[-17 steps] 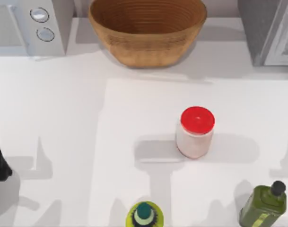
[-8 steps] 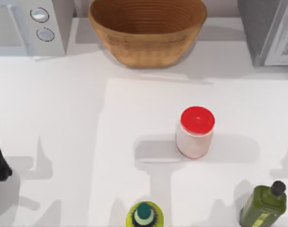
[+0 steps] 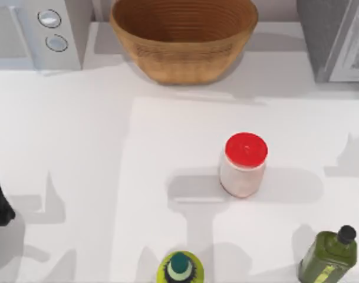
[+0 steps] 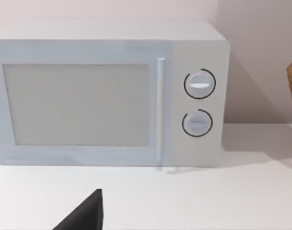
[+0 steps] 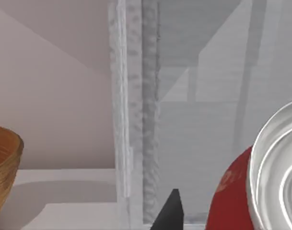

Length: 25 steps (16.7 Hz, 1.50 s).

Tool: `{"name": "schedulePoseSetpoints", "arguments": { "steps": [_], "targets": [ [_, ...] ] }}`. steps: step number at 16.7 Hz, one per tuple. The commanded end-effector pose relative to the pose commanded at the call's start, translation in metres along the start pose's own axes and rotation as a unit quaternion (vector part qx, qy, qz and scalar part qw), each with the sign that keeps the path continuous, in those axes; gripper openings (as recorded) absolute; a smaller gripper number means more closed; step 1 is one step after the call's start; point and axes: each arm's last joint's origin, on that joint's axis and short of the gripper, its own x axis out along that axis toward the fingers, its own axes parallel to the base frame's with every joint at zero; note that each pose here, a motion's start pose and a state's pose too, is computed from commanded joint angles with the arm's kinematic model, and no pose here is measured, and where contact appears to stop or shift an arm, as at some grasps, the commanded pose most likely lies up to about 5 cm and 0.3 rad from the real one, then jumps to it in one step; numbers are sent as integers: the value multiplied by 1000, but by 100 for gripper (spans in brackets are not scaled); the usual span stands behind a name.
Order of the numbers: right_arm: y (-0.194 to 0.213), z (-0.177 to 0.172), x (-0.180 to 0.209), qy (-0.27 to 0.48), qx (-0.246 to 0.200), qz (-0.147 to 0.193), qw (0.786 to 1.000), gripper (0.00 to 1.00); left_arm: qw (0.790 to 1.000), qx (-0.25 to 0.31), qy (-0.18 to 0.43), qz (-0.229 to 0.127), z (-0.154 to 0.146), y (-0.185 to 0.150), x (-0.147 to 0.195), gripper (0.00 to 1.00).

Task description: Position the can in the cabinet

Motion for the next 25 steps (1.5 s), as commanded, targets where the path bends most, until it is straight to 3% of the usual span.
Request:
{"name": "schedulePoseSetpoints", "arguments": {
  "steps": [6, 11, 15, 25],
  "targets": [
    [16, 131, 47, -13, -1, 0, 1000, 0, 1000, 0, 0, 0, 0, 0, 0, 100],
    [35, 200, 92, -26, 0, 7, 1000, 0, 1000, 0, 0, 0, 0, 0, 0, 100],
    [46, 219, 113, -27, 0, 14, 1000, 0, 1000, 0, 0, 0, 0, 0, 0, 100],
    [48, 224, 132, -17, 0, 13, 1000, 0, 1000, 0, 0, 0, 0, 0, 0, 100]
  ]
}}
